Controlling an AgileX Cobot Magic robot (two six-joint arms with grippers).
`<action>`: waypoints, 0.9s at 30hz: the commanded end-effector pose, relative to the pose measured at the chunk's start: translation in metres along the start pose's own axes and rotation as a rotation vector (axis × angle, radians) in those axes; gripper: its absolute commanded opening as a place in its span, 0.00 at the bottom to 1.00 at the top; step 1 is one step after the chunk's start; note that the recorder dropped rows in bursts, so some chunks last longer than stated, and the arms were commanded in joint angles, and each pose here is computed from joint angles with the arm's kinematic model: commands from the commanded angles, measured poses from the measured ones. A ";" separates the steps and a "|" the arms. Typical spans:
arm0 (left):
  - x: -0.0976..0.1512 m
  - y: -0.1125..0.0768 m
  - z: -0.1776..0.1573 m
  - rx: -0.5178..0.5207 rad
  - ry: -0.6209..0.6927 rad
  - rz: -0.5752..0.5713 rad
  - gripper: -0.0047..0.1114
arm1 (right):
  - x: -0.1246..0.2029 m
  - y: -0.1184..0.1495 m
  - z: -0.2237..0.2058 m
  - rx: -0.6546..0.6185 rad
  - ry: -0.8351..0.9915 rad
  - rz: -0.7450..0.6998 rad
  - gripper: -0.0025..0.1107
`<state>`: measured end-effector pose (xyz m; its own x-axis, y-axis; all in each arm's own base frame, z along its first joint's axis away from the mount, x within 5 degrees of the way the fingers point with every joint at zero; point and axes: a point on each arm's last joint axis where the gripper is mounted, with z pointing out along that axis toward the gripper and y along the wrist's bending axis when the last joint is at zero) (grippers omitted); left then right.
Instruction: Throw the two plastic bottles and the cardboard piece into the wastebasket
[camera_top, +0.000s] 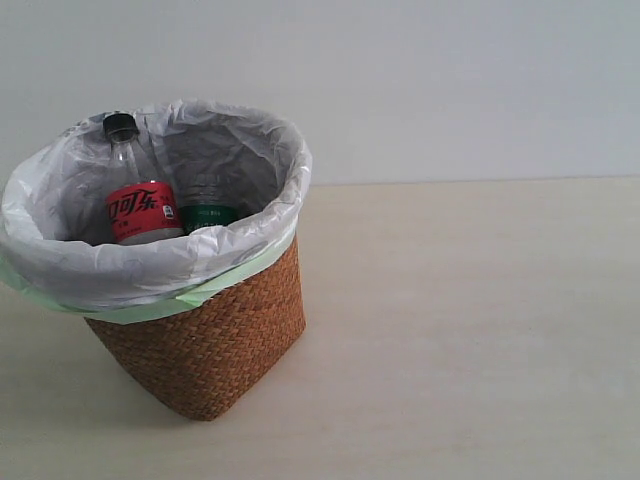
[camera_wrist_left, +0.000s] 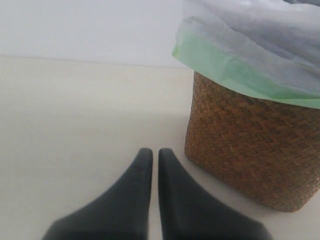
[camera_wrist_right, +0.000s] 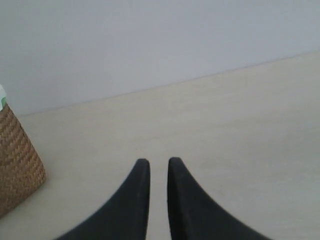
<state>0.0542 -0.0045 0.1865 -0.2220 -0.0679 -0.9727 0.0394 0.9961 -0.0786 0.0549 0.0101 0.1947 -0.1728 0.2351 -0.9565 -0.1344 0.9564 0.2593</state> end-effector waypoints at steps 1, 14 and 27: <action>0.001 0.000 0.000 -0.002 0.000 -0.006 0.07 | 0.007 -0.001 0.000 0.007 0.062 -0.115 0.10; 0.001 0.000 0.000 -0.002 0.000 -0.006 0.07 | 0.013 -0.003 -0.001 0.014 0.127 -0.219 0.10; 0.001 0.000 0.000 -0.002 0.000 -0.006 0.07 | 0.013 -0.003 -0.001 0.015 0.127 -0.213 0.10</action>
<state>0.0542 -0.0045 0.1865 -0.2220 -0.0679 -0.9727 0.0394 0.9961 -0.0786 0.0525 0.0106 0.1811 -0.2715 0.0051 -0.9624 -0.1701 0.9840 0.0532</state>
